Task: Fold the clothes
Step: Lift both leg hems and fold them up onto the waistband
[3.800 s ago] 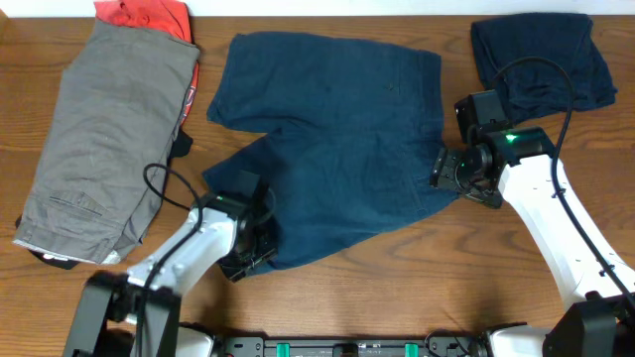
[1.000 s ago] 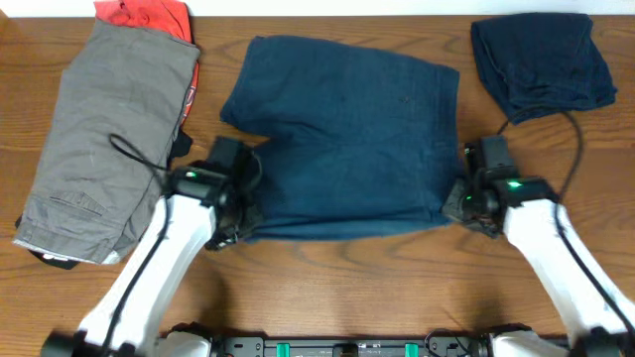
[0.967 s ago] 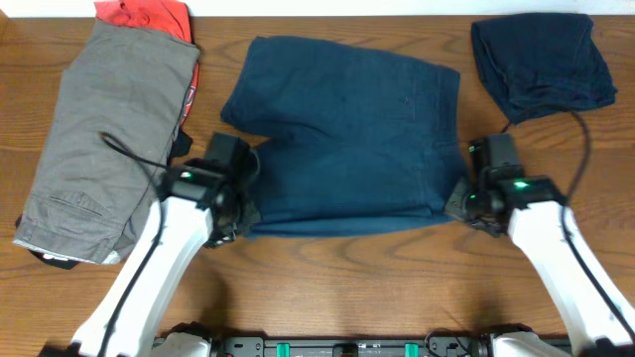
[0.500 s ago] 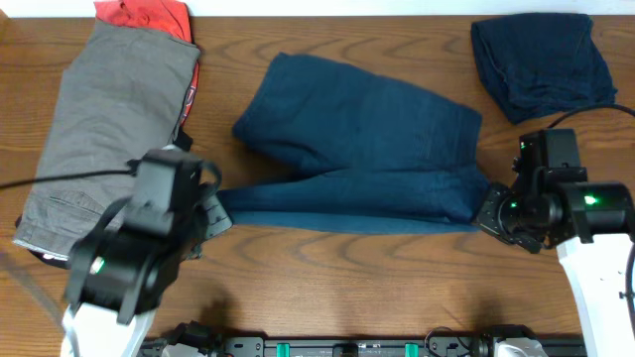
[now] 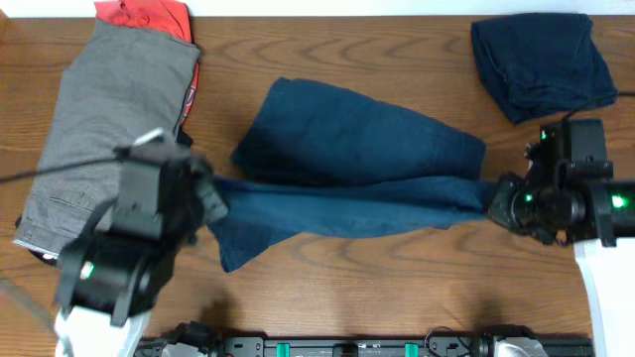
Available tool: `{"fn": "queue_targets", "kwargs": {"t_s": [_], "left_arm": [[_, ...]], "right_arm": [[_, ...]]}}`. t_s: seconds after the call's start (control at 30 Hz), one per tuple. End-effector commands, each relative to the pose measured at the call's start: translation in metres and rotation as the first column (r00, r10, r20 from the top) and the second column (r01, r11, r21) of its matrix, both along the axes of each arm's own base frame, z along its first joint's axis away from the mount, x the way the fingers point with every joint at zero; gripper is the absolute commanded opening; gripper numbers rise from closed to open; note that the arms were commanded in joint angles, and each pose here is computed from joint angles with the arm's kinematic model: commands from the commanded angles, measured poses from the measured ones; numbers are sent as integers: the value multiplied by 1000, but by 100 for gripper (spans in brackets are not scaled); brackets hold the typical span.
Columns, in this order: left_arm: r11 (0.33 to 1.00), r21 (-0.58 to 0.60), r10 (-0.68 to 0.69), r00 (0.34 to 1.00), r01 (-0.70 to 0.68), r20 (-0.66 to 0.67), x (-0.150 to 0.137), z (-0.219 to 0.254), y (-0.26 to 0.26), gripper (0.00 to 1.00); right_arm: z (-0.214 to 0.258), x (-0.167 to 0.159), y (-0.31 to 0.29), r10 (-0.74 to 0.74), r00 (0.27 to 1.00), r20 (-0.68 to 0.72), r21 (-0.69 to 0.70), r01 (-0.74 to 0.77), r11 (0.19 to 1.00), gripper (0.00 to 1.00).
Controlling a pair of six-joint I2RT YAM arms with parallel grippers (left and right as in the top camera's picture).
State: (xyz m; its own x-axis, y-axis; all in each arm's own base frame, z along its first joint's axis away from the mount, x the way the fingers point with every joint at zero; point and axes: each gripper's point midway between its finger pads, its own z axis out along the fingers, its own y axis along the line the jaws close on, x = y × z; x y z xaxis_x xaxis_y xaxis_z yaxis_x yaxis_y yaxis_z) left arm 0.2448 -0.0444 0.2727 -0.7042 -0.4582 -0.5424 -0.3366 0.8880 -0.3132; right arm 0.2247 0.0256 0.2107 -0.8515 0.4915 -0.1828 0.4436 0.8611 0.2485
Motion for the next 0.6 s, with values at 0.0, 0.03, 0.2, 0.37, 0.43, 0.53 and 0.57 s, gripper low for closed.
{"fn": "queue_targets", "kwargs": {"t_s": [0.0, 0.03, 0.2, 0.37, 0.43, 0.53, 0.57], "left_arm": [[995, 104, -5, 1000, 5, 0, 29, -6, 7, 6], [993, 113, -18, 1000, 18, 3, 40, -9, 4, 6], [987, 161, 2, 1000, -5, 23, 96, -30, -1, 6], [982, 188, 18, 999, -26, 46, 144, -56, -8, 6], [982, 186, 17, 998, -28, 56, 162, -67, -12, 6], [983, 180, 16, 997, -30, 79, 188, -84, -19, 6], [983, 181, 12, 996, -28, 90, 196, -89, -21, 6]], "right_arm": [[-11, 19, -25, -50, 999, -18, -93, 48, 995, 1], [-15, 27, -26, -55, 998, -24, -93, 52, 994, 1], [-34, 63, -34, -65, 998, -9, -97, 63, 993, 1], [-40, 112, -41, -23, 993, 112, -122, 37, 992, 1], [-41, 130, -43, -9, 987, 160, -130, 30, 991, 1], [-44, 153, -45, -3, 976, 216, -139, 34, 990, 1], [-46, 159, -45, -3, 974, 225, -138, 35, 990, 1]]}}
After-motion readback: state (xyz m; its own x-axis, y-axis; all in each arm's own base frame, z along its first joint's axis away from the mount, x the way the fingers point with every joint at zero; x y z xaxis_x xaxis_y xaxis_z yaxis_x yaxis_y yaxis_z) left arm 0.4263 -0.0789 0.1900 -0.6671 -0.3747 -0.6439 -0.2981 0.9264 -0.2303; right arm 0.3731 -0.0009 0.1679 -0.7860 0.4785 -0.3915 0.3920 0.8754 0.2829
